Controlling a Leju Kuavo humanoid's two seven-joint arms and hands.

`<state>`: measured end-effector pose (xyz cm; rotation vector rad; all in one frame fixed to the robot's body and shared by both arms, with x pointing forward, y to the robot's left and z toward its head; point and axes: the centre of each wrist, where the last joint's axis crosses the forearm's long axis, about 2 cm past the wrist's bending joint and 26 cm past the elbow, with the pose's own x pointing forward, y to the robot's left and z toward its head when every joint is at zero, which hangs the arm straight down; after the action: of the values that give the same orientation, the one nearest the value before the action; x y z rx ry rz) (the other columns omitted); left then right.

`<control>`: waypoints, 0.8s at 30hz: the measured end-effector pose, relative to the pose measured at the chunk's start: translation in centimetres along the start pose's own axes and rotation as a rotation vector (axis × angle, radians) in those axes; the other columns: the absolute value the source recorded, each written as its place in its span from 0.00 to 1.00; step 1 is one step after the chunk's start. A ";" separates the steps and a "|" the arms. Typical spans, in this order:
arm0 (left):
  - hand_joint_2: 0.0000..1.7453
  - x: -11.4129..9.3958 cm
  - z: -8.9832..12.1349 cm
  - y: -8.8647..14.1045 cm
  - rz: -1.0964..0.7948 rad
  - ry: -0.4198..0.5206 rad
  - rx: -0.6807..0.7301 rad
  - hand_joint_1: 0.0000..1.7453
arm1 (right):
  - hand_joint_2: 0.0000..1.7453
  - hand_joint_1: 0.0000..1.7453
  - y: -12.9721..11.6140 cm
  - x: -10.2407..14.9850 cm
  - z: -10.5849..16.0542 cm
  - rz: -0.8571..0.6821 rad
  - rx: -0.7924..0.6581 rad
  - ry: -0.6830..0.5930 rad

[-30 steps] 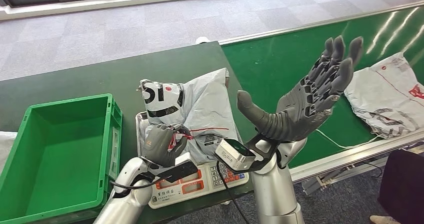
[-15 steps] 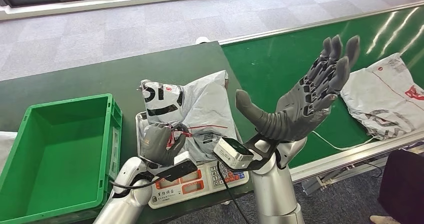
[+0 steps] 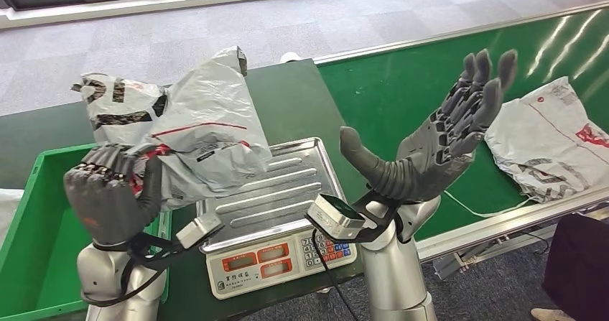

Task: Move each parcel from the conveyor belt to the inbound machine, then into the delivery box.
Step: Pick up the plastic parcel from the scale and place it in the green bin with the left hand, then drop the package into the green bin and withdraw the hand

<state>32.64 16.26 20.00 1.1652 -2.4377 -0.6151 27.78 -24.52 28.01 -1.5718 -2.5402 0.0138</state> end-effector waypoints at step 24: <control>1.00 -4.7 2.1 3.5 -0.282 0.275 -0.013 1.00 | 1.00 0.00 0.2 0.0 0.1 0.008 0.016 0.001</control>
<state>32.16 22.39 19.44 1.4954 -2.0565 -0.5089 27.92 -24.43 27.86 -1.5755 -2.5267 0.0336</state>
